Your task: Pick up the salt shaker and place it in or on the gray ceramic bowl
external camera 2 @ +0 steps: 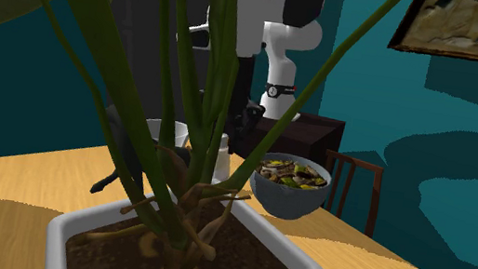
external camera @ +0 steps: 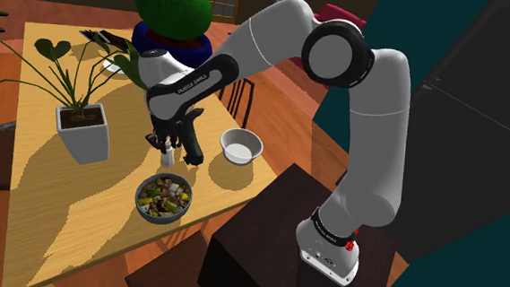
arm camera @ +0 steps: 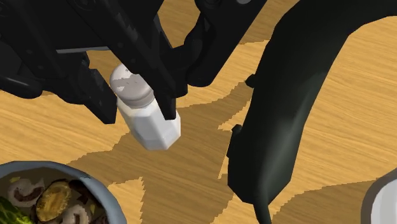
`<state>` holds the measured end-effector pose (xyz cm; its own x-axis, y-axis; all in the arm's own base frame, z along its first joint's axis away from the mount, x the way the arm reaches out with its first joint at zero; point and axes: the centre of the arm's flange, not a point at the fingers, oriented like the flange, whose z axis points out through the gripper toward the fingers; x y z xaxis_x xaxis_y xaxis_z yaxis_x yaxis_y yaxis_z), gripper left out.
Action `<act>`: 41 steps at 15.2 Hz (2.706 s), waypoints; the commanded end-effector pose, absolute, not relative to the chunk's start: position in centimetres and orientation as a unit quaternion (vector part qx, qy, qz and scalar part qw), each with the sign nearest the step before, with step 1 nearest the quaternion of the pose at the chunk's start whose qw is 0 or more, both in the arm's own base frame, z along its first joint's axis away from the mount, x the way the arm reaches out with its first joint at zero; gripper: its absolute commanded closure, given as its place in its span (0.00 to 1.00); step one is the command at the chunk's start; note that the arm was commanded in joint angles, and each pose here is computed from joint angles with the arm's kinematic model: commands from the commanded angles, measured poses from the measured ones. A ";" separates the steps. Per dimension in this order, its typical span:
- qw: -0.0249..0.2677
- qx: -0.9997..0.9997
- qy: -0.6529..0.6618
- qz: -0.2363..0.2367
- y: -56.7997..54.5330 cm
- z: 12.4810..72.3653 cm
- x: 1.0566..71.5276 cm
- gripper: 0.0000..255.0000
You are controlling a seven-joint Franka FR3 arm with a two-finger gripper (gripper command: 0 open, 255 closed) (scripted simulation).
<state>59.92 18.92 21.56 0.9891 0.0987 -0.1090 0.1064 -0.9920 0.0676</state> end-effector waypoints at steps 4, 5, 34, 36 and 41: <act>0.037 0.997 0.051 -0.053 18.9 24.2 60.0 1.00; 0.037 0.997 0.051 -0.053 18.9 24.7 60.0 1.00; 0.037 0.997 0.051 -0.053 28.5 35.8 46.5 1.00; 0.037 0.997 0.051 -0.053 28.5 34.8 46.5 1.00; 0.037 0.997 0.051 -0.053 28.5 32.1 46.5 1.00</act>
<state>46.44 28.50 32.64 0.9891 0.0985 -0.1098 0.1063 -0.9920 0.0679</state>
